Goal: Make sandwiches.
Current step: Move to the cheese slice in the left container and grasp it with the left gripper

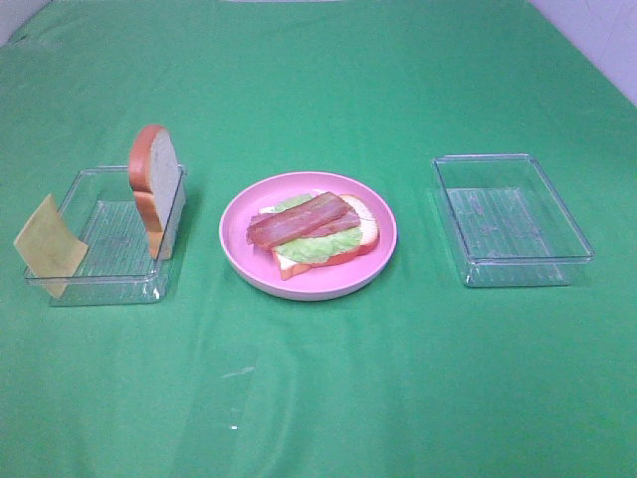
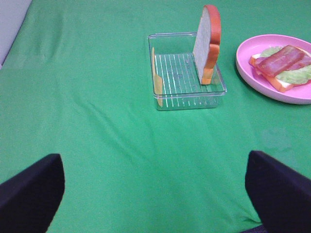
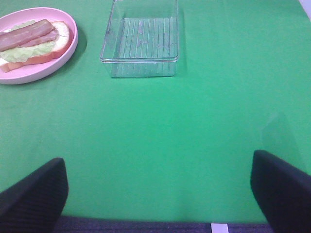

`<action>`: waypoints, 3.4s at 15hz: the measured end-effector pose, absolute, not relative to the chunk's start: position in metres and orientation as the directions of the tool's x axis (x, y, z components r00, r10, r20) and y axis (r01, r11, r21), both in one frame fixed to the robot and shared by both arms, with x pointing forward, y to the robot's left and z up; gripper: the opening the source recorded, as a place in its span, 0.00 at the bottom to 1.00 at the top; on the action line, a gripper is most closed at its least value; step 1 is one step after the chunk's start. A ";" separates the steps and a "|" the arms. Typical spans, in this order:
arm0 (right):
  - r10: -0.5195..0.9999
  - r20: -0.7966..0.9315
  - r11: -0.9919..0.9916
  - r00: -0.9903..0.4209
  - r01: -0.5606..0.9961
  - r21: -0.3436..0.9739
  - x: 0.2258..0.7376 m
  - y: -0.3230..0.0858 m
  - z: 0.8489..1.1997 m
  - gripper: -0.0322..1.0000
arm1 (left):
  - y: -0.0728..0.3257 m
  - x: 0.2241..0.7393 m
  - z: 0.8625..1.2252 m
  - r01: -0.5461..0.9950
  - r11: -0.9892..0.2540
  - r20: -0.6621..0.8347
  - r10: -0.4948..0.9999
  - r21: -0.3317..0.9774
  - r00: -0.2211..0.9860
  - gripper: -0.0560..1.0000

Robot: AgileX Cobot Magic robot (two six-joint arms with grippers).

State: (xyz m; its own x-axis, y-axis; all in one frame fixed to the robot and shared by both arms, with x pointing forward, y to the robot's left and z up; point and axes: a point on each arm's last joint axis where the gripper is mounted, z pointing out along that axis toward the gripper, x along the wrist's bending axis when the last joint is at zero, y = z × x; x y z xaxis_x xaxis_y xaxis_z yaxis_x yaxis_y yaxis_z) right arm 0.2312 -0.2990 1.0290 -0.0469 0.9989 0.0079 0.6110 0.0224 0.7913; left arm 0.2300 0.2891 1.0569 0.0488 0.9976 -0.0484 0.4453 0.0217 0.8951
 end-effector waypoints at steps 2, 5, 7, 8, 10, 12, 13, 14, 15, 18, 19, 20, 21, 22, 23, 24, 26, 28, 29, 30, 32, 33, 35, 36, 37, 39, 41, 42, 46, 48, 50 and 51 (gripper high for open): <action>0.999 0.008 0.022 -0.047 0.611 0.791 0.231 -0.299 1.029 0.98 | 0.289 0.230 1.057 0.445 0.022 -0.048 0.998 0.895 0.049 0.93; 0.999 0.008 0.022 -0.047 0.611 0.791 0.231 -0.299 1.029 0.98 | 0.289 0.230 1.057 0.445 0.022 -0.048 0.998 0.895 0.049 0.93; 0.999 0.008 0.022 -0.047 0.611 0.791 0.231 -0.299 1.029 0.98 | 0.289 0.230 1.057 0.445 0.022 -0.048 0.998 0.895 0.049 0.93; 0.999 0.008 0.022 -0.047 0.611 0.791 0.231 -0.299 1.029 0.98 | 0.289 0.230 1.057 0.445 0.022 -0.048 0.998 0.895 0.049 0.93; 0.999 0.008 0.022 -0.047 0.611 0.791 0.231 -0.299 1.029 0.98 | 0.288 0.230 1.057 0.445 0.026 -0.056 0.997 0.895 0.054 0.93; 0.999 0.008 0.022 -0.047 0.611 0.791 0.231 -0.299 1.029 0.98 | 0.287 0.230 1.057 0.445 0.032 -0.065 0.996 0.895 0.061 0.93; 0.999 0.008 0.022 -0.047 0.611 0.791 0.231 -0.299 1.029 0.98 | 0.288 0.230 1.057 0.445 0.031 -0.064 0.996 0.895 0.060 0.93; 0.999 0.008 0.022 -0.047 0.611 0.791 0.231 -0.299 1.029 0.98 | 0.288 0.230 1.057 0.445 0.030 -0.063 0.996 0.895 0.059 0.93; 0.999 0.008 0.022 -0.047 0.611 0.791 0.231 -0.299 1.029 0.98 | 0.288 0.231 1.057 0.449 0.028 -0.059 0.997 0.893 0.055 0.93; 0.999 0.008 0.022 -0.047 0.611 0.791 0.231 -0.299 1.029 0.98 | 0.291 0.244 1.066 0.468 0.025 -0.048 0.998 0.883 0.038 0.93; 0.999 0.008 0.022 -0.047 0.611 0.791 0.231 -0.299 1.029 0.98 | 0.294 0.269 1.077 0.453 0.037 -0.053 0.998 0.891 0.023 0.93; 0.999 0.008 0.022 -0.047 0.611 0.791 0.231 -0.299 1.029 0.98 | 0.296 0.287 1.080 0.458 0.045 -0.057 0.998 0.888 0.013 0.93; 0.999 0.008 0.022 -0.047 0.611 0.791 0.231 -0.299 1.029 0.98 | 0.297 0.306 1.081 0.494 0.052 -0.063 0.998 0.868 0.004 0.93; 0.999 0.008 0.022 -0.047 0.611 0.791 0.231 -0.299 1.029 0.98 | 0.299 0.323 1.081 0.529 0.056 -0.065 0.998 0.847 -0.002 0.93; 0.999 0.008 0.022 -0.047 0.611 0.791 0.231 -0.299 1.029 0.98 | 0.300 0.341 1.080 0.574 0.060 -0.068 0.998 0.817 -0.007 0.93; 0.999 0.008 0.022 -0.047 0.611 0.791 0.231 -0.299 1.029 0.98 | 0.302 0.361 1.080 0.625 0.056 -0.062 0.998 0.779 -0.012 0.93; 0.999 0.008 0.022 -0.047 0.611 0.791 0.231 -0.299 1.029 0.98 | 0.306 0.400 1.080 0.714 0.054 -0.057 0.998 0.698 -0.020 0.93; 0.999 0.008 0.022 -0.047 0.611 0.791 0.231 -0.299 1.029 0.98 | 0.308 0.429 1.077 0.782 0.057 -0.062 0.998 0.621 -0.023 0.93; 0.999 0.008 0.022 -0.047 0.611 0.791 0.231 -0.299 1.029 0.98 | 0.309 0.447 1.074 0.819 0.057 -0.066 0.998 0.571 -0.024 0.93; 0.999 0.008 0.022 -0.047 0.611 0.791 0.231 -0.299 1.029 0.98 | 0.310 0.466 1.067 0.855 0.058 -0.069 0.997 0.515 -0.026 0.93; 0.999 0.008 0.022 -0.047 0.611 0.791 0.231 -0.299 1.029 0.98 | 0.313 0.507 1.056 0.902 0.059 -0.076 0.997 0.427 -0.029 0.93; 0.999 0.008 0.022 -0.047 0.611 0.791 0.231 -0.299 1.029 0.98 | 0.313 0.522 1.052 0.911 0.066 -0.088 0.996 0.407 -0.033 0.93; 0.999 0.008 0.022 -0.047 0.611 0.791 0.231 -0.299 1.029 0.98 | 0.312 0.551 1.041 0.927 0.088 -0.125 0.991 0.364 -0.045 0.93; 0.999 0.008 0.022 -0.047 0.611 0.791 0.231 -0.299 1.029 0.98 | 0.312 0.561 1.039 0.931 0.094 -0.137 0.989 0.354 -0.048 0.93; 0.999 0.008 0.022 -0.047 0.611 0.791 0.231 -0.299 1.029 0.98 | 0.312 0.571 1.033 0.941 0.091 -0.141 0.989 0.327 -0.047 0.93; 0.999 0.008 0.022 -0.047 0.611 0.791 0.231 -0.299 1.029 0.98 | 0.312 0.581 1.025 0.951 0.092 -0.146 0.988 0.295 -0.050 0.93; 0.999 0.008 0.022 -0.047 0.611 0.791 0.231 -0.299 1.029 0.98 | 0.313 0.586 1.014 0.960 0.091 -0.147 0.988 0.263 -0.054 0.93; 0.999 0.008 0.022 -0.047 0.611 0.791 0.231 -0.299 1.029 0.98 | 0.313 0.587 1.013 0.961 0.091 -0.146 0.988 0.261 -0.054 0.93; 0.999 0.008 0.022 -0.047 0.611 0.791 0.231 -0.299 1.029 0.98 | 0.311 0.589 1.007 0.966 0.082 -0.139 0.989 0.245 -0.049 0.93; 0.999 0.008 0.022 -0.047 0.611 0.791 0.231 -0.299 1.029 0.98 | 0.294 0.592 0.998 0.975 0.035 -0.118 0.993 0.220 -0.009 0.93; 0.999 0.007 0.023 -0.047 0.611 0.791 0.231 -0.299 1.029 0.98 | 0.276 0.603 0.986 0.982 0.028 -0.095 0.995 0.186 -0.011 0.93; 0.999 0.007 0.023 -0.047 0.611 0.791 0.231 -0.299 1.029 0.98 | 0.273 0.608 0.982 0.986 0.028 -0.080 0.997 0.161 -0.015 0.93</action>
State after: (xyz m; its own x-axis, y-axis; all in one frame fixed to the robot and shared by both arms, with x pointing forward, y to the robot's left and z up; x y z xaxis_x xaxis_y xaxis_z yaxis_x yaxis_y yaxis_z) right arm 0.2312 -0.2990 1.0290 -0.0475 0.9988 0.0071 0.6109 0.0234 0.7913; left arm 0.6077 0.2732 0.9821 -0.0147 0.9967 -0.0801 0.9865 0.0275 0.1614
